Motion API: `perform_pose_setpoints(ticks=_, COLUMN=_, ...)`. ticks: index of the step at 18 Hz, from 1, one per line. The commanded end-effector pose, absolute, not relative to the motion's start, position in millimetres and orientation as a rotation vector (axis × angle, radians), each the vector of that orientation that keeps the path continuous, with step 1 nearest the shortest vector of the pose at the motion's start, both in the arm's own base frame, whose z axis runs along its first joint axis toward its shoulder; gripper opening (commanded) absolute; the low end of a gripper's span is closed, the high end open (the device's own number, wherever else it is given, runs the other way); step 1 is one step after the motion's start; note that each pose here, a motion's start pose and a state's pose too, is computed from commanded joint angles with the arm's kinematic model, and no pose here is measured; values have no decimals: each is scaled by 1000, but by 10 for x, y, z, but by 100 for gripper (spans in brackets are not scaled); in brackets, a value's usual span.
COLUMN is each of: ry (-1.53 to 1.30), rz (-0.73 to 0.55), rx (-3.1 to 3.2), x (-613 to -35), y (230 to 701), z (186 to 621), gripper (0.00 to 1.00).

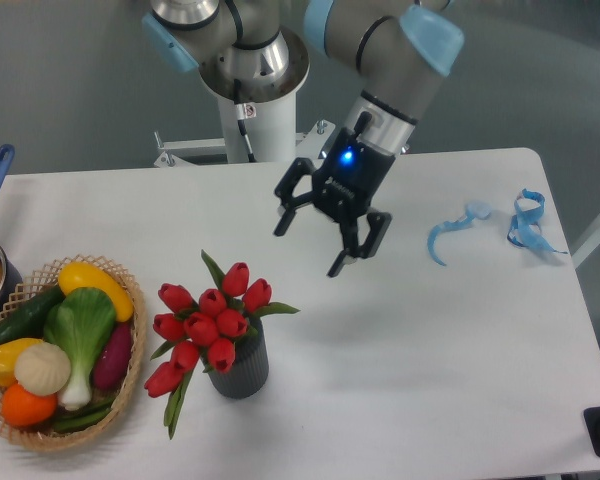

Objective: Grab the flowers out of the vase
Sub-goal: 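Move the open gripper over toward the red tulips in the black vase, then lower the gripper around the tulip stems and close on them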

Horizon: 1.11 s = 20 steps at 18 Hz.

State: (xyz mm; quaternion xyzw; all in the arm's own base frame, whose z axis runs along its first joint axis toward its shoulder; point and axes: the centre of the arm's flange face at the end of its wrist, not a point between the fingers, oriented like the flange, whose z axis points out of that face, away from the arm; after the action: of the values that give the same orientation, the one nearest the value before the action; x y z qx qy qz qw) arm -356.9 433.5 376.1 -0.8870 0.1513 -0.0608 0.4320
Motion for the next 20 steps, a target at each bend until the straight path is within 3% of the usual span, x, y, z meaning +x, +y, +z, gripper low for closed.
perform_pose_setpoints(ticks=4, ry=348, rz=-223, rx=-2207, x=-3412, y=4615, z=3652, gripper=100)
perform_pose_setpoints(ticks=20, ry=414, rz=-217, rx=-2196, x=-3415, y=5101, z=3394, gripper=100)
